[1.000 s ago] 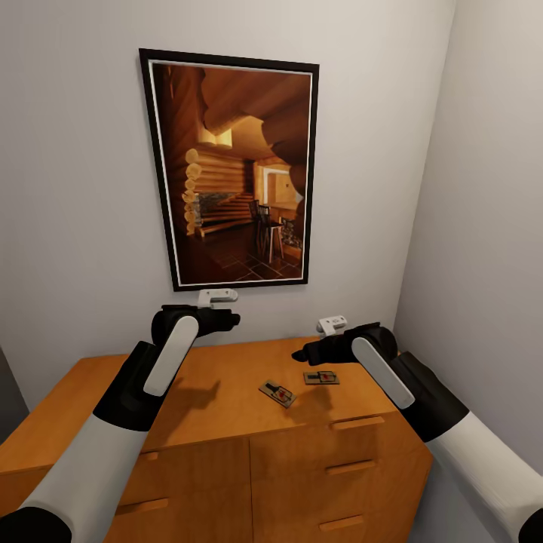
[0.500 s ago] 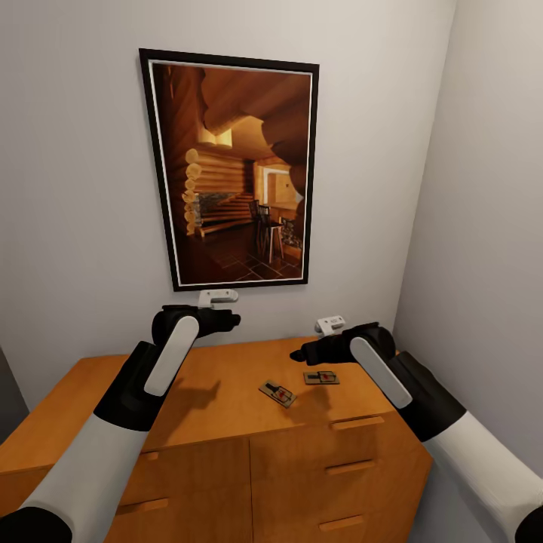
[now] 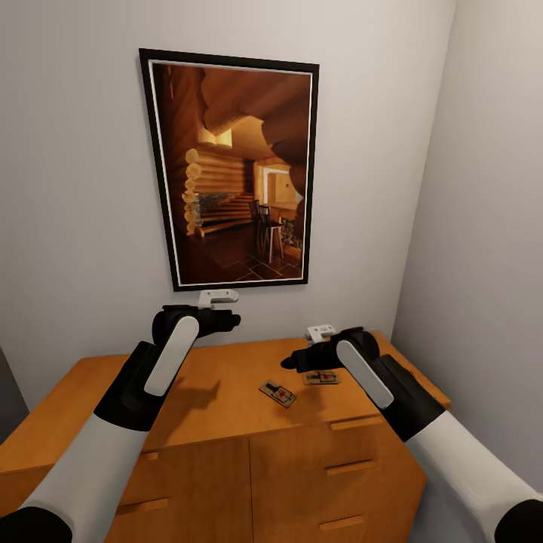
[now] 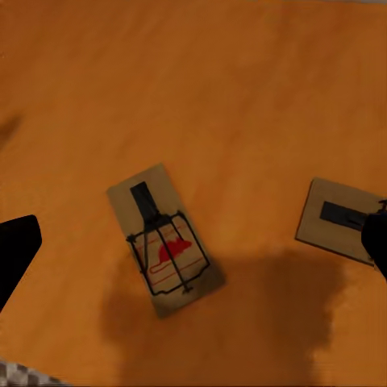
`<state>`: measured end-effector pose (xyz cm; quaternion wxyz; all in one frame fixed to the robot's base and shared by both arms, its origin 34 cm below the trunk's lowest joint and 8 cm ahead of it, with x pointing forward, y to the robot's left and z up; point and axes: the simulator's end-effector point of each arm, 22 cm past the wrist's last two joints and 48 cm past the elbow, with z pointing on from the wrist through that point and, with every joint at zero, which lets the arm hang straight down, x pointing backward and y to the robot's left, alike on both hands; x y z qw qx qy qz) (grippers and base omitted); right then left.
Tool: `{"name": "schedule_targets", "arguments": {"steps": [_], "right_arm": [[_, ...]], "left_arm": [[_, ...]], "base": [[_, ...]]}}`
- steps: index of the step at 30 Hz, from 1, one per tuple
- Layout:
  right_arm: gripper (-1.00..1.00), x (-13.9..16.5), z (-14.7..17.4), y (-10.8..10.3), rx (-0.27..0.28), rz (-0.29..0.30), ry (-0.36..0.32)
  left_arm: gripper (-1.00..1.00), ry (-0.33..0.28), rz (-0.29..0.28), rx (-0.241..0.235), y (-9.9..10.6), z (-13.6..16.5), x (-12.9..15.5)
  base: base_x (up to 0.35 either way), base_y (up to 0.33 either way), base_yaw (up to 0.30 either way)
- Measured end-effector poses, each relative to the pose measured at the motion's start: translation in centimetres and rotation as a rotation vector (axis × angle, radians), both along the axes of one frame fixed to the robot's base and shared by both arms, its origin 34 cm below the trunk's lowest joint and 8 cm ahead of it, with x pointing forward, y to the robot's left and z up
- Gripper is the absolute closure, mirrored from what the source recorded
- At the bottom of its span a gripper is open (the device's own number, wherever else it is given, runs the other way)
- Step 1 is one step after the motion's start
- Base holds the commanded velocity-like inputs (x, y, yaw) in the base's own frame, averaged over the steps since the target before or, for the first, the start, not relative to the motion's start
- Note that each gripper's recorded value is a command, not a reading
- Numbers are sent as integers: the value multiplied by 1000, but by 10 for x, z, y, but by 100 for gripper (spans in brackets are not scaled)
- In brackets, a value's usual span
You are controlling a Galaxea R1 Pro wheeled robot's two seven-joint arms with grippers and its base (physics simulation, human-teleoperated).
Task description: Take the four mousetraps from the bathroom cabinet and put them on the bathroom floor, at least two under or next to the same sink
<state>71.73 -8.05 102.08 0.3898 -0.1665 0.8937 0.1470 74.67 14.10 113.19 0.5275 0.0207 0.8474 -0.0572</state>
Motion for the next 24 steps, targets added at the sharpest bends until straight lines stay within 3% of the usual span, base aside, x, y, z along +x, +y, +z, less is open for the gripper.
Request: {"name": "schedule_targets", "arguments": {"steps": [8,24], "right_arm": [[-100,-2,-4,14,4,8,14],[-100,-3,-5,18,6,12,15]], "left_arm": [[-100,0,0,0,0,0,0],[-100,1,0,1,0,0,0]], "base": [[0,0,0],[0,0,0]]}}
